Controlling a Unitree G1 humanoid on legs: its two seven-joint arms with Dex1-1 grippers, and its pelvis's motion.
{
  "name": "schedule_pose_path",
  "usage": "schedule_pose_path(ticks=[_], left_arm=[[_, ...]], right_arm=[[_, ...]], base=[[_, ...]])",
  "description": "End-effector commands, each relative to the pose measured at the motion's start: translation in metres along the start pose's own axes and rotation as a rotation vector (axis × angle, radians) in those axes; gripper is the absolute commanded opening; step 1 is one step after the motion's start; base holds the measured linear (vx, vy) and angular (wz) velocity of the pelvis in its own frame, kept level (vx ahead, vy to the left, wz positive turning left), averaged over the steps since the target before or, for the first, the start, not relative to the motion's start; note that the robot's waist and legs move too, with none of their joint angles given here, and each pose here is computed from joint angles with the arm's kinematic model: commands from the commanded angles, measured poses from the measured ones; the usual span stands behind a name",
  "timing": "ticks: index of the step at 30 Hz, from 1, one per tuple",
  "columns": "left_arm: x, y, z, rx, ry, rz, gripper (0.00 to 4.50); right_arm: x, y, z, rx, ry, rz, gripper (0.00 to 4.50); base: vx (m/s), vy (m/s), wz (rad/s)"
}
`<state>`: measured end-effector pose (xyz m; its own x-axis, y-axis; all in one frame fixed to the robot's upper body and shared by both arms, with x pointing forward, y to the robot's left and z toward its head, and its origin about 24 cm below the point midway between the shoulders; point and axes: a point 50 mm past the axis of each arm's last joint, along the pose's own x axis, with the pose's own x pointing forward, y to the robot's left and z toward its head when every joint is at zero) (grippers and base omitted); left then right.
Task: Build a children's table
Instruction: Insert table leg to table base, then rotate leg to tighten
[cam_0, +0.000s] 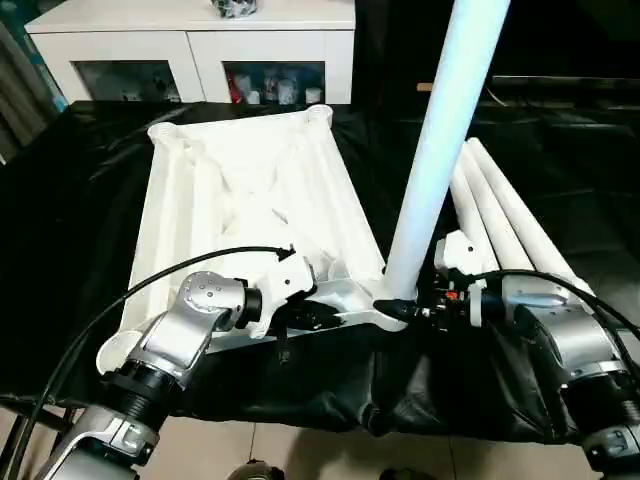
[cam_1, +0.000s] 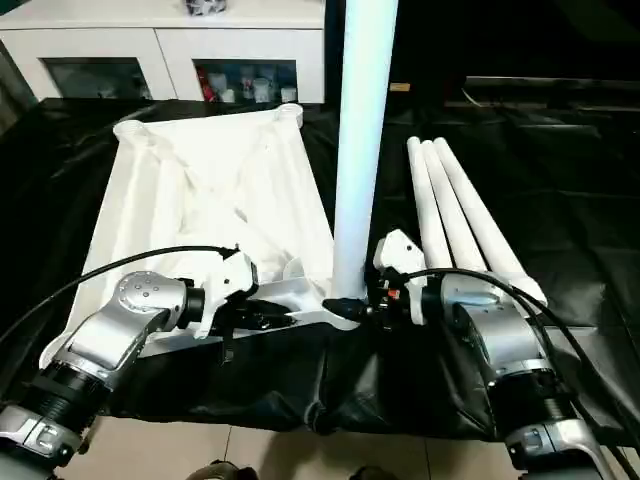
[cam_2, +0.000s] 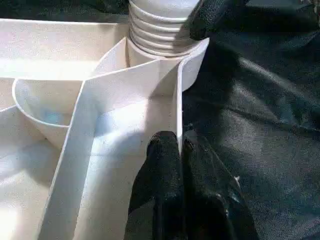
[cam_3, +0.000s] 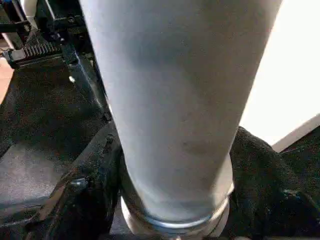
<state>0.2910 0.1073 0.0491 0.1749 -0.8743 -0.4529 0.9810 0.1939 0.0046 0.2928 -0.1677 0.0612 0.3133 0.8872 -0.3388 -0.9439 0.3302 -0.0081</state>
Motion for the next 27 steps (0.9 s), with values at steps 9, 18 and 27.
schedule_pose_path(ticks=[9,18,27], left_arm=[[0.023,0.029,0.033,-0.068,-0.141,0.329,0.00],[0.063,0.028,0.054,-0.073,-0.157,0.486,0.00],[0.068,0.018,0.051,0.010,-0.151,0.397,0.00]], right_arm=[[0.044,-0.010,-0.020,0.233,-0.068,-0.330,2.70],[0.086,-0.025,-0.019,0.382,-0.017,-0.723,2.70],[0.092,-0.023,-0.007,0.346,-0.112,-0.635,3.75]], base=[[0.000,0.000,0.00],[0.000,0.000,0.00],[0.000,0.000,0.00]])
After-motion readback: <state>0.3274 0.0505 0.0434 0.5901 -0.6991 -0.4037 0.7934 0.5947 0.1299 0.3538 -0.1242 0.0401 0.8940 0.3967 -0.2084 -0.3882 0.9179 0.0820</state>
